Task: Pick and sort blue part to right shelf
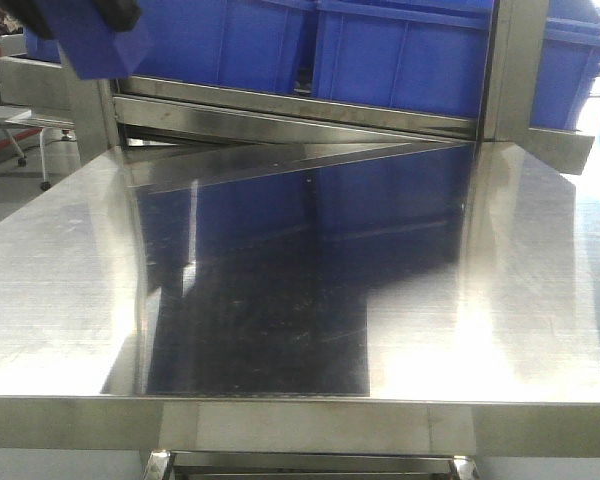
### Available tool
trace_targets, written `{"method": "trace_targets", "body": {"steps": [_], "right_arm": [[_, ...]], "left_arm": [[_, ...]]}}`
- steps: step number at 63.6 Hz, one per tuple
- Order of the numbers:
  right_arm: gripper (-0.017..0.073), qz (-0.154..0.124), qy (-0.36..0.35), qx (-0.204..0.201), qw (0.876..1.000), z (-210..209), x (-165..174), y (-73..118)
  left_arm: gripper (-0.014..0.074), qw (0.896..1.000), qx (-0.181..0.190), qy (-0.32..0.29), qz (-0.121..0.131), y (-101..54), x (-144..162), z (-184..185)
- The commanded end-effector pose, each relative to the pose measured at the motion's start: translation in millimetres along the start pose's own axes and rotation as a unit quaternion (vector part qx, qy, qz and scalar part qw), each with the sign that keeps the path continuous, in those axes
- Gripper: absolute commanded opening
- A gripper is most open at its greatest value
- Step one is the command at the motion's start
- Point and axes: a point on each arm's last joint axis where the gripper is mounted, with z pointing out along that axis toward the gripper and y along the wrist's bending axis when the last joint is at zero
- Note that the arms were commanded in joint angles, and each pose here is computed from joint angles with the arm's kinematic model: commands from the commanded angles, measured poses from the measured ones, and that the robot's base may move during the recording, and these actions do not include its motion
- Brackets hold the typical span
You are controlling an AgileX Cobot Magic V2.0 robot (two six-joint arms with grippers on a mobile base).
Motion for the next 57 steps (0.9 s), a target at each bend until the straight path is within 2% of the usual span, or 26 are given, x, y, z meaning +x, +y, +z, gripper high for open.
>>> {"method": "trace_targets", "body": {"steps": [1, 15, 33, 47, 52, 57], "right_arm": [[0.0414, -0.001, -0.062, 0.002, 0.998, -1.3, -18.9, -0.2], [0.0414, -0.001, -0.062, 0.002, 0.998, -1.3, -18.9, -0.2], [0.0414, -0.001, -0.062, 0.002, 0.998, -1.3, -18.9, -0.2], [0.0414, -0.001, -0.062, 0.002, 0.998, -1.3, -18.9, -0.2], [0.0414, -0.001, -0.062, 0.002, 0.998, -1.3, -18.9, -0.2], [0.0414, -0.001, -0.062, 0.002, 0.998, -1.3, -18.9, -0.2]], "left_arm": [[0.0331, 0.994, 0.005, -0.111, -0.002, 3.7, 2.6, -24.5], [0.0331, 0.977, -0.021, -0.209, -0.028, 31.4, 59.3, -24.8], [0.0331, 0.961, -0.073, -0.26, -0.065, 62.1, 108.7, -42.5], [0.0331, 0.949, -0.094, -0.292, -0.076, 66.9, 138.0, -64.7], [0.0331, 0.943, -0.093, -0.31, -0.074, 64.0, 146.1, -74.1], [0.0331, 0.938, -0.099, -0.327, -0.056, 61.3, 153.2, -84.7]]}}
